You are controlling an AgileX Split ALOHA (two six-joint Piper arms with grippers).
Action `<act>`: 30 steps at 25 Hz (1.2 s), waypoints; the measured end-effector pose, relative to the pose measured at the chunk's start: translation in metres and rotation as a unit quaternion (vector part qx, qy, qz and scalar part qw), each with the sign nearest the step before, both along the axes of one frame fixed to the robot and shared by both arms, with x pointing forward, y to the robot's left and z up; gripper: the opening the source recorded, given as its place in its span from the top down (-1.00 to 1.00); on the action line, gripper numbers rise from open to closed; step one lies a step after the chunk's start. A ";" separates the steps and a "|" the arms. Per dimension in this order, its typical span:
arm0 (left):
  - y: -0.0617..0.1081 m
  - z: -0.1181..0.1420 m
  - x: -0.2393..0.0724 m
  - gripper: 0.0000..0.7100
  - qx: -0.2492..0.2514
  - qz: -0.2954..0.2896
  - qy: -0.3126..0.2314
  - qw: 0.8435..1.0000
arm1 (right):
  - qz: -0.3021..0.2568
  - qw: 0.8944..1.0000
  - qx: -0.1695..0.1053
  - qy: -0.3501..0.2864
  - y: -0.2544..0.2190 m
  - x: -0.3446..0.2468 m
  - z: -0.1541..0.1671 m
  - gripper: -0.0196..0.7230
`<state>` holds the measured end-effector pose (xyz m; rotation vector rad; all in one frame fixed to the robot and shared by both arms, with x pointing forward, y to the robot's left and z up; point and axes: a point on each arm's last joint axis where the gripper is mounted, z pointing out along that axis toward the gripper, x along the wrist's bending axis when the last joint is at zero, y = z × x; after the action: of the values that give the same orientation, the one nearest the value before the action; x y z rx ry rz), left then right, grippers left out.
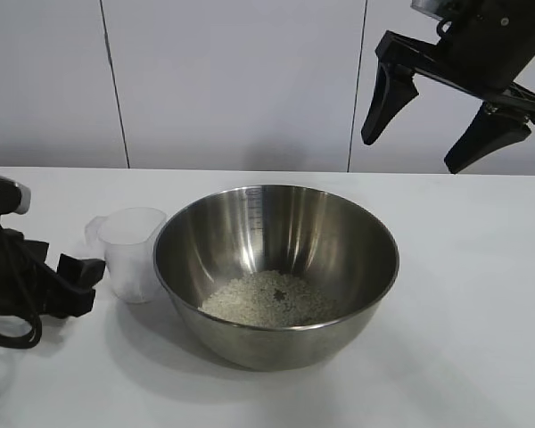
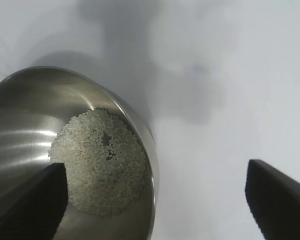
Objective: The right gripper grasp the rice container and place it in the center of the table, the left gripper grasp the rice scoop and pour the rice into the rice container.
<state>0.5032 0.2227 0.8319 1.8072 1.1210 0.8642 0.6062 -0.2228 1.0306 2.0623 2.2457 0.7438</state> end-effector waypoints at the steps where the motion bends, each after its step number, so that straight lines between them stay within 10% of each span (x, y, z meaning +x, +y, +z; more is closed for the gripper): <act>1: 0.001 0.005 -0.002 -0.67 -0.002 0.000 -0.006 1.000 | 0.000 1.000 0.000 0.000 0.000 0.000 0.000 -0.83; 7: 0.005 0.056 -0.008 -0.71 -0.019 0.018 -0.032 0.999 | 0.000 1.000 0.000 0.000 0.000 0.000 0.000 -0.83; 17: -0.001 0.174 0.013 -0.72 0.016 0.066 0.264 0.962 | 0.000 1.000 0.000 0.000 0.000 0.000 0.000 -0.83; 23: -0.020 0.241 0.032 -0.86 -0.026 0.020 0.307 0.951 | 0.000 1.000 0.000 0.000 0.000 0.000 0.000 -0.83; 30: -0.044 0.246 0.062 -0.88 -0.100 -0.002 0.370 0.924 | 0.000 1.000 0.000 0.000 0.000 0.000 0.000 -0.83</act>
<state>0.5653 0.1790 1.0781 2.0028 1.5925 0.0165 0.6062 -0.2228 1.0306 2.0621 2.2457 0.7436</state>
